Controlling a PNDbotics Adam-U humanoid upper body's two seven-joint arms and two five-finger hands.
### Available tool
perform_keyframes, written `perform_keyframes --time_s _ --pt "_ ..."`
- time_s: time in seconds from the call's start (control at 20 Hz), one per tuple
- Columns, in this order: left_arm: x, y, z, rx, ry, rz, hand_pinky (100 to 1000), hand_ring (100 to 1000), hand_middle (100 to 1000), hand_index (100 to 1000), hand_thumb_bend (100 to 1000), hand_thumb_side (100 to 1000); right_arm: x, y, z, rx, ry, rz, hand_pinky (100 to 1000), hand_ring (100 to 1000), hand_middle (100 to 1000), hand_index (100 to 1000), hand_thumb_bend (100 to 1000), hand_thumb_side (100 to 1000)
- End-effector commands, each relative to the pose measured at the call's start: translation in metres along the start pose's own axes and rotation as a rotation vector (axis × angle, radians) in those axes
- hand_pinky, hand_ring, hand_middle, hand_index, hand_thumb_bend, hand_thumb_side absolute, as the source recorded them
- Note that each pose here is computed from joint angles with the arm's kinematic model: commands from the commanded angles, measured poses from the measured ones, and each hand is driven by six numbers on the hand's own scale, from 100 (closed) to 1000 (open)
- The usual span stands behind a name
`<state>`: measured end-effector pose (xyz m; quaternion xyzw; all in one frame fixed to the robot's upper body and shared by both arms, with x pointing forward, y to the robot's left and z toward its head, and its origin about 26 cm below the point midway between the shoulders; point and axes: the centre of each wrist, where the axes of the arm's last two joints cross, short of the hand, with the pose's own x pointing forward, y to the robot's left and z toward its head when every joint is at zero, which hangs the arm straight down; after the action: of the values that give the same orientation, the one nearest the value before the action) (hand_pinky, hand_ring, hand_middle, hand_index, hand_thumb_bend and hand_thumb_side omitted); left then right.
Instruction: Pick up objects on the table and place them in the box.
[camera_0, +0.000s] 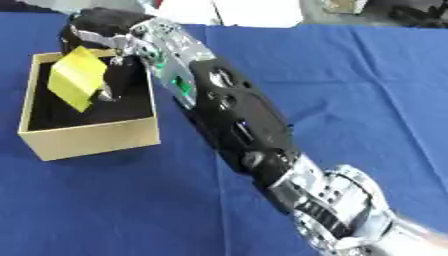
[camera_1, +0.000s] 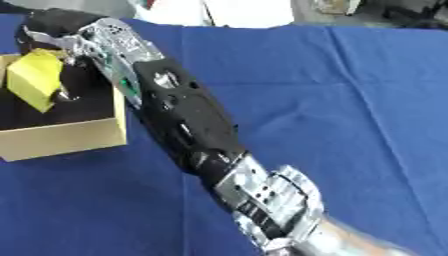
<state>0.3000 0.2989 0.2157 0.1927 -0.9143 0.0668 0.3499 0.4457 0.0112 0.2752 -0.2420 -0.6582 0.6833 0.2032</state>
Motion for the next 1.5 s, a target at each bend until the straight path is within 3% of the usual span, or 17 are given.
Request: perform_keyframes --time_s 0.05,0.1,0.3,0.4,0.6,1.1,1.3,1.45,1.5 --pt "0.007 0.0 -0.004 -0.009 -0.029 0.006 880 716 623 617 177 779 0.003 -0.008 -0.002 -0.007 -0.007 0.035 808 818 719 752 282 100" --pt "0.007 0.0 -0.004 -0.009 -0.028 0.006 880 716 623 617 176 779 0.004 -0.008 -0.002 0.005 -0.012 0.048 838 844 762 802 391 100" --pt "0.006 0.0 -0.004 -0.011 -0.025 0.005 881 717 624 617 172 779 0.007 -0.017 0.0 0.039 -0.007 0.137 914 943 888 939 393 100" --pt "0.006 -0.001 -0.004 -0.013 -0.023 0.005 881 717 624 616 171 779 0.01 -0.022 0.001 0.041 0.014 0.189 929 974 948 984 495 236" --pt "0.006 -0.001 -0.003 -0.016 -0.022 0.006 881 717 624 616 169 777 0.013 -0.026 0.002 0.029 0.057 0.267 961 1000 1000 1000 603 286" --pt "0.006 -0.001 -0.003 -0.013 -0.019 0.005 881 717 625 616 169 779 0.014 -0.027 0.003 -0.013 0.063 0.303 960 1000 1000 999 580 289" --pt "0.006 0.0 -0.003 -0.01 -0.017 0.003 881 717 625 616 169 780 0.013 -0.034 0.009 -0.066 0.054 0.272 951 1000 1000 988 530 215" --pt "0.006 0.001 -0.003 -0.004 -0.018 -0.001 881 717 625 616 174 783 0.009 -0.052 0.025 -0.155 0.037 0.248 933 987 990 967 469 100" --pt "0.005 0.001 -0.003 -0.002 -0.018 -0.002 881 717 625 616 175 783 0.006 -0.061 0.034 -0.201 0.027 0.231 927 979 983 958 459 100"
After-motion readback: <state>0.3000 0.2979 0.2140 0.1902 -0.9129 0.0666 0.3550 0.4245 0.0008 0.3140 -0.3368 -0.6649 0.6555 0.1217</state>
